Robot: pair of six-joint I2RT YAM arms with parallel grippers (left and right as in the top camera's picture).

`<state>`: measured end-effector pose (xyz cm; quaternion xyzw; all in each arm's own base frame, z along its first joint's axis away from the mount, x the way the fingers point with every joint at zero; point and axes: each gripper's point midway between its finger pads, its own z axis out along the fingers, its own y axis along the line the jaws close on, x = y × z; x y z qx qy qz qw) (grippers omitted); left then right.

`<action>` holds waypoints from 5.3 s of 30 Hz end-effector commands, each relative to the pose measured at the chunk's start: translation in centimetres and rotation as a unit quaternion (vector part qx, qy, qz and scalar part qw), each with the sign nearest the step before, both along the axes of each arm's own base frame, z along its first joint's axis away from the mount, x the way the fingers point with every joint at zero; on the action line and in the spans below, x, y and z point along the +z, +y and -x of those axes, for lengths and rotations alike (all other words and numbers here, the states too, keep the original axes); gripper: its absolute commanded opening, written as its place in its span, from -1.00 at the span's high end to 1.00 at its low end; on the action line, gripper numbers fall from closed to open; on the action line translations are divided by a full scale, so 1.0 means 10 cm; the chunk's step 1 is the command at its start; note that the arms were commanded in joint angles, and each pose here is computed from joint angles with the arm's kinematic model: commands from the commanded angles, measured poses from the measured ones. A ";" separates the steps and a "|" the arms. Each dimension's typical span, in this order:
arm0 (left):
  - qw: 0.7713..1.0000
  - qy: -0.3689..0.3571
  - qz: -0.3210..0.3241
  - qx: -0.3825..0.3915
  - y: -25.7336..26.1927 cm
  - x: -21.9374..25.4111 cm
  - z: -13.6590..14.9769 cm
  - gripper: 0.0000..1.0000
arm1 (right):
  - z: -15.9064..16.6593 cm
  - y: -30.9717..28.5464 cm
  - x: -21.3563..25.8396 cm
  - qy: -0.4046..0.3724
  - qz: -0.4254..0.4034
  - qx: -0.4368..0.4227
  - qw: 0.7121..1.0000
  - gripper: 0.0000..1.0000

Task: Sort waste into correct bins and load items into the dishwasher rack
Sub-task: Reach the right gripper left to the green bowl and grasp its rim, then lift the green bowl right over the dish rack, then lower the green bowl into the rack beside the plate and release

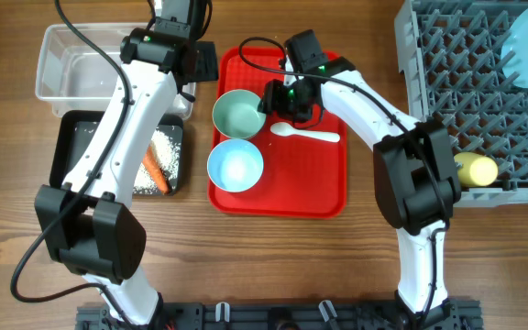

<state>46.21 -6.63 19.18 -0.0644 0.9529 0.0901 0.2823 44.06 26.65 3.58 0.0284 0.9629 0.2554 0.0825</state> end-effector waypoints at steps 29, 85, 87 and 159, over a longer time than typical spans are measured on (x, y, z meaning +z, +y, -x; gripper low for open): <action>1.000 -0.010 -0.002 0.003 0.02 0.07 -0.02 -1.00 | -0.43 -0.59 0.64 -0.082 -0.004 -0.080 0.993 0.91; 1.000 -0.010 -0.002 0.003 0.02 0.07 -0.02 -1.00 | -1.33 -4.77 1.71 -0.225 0.763 -0.085 0.600 0.92; 1.000 -0.010 -0.002 0.003 0.02 0.07 -0.02 -1.00 | -1.36 -4.70 1.67 -0.227 0.759 -0.070 0.607 0.92; 1.000 -0.010 -0.002 0.003 0.02 0.07 -0.02 -1.00 | -1.61 -3.93 1.24 -0.221 0.773 0.053 0.592 -0.47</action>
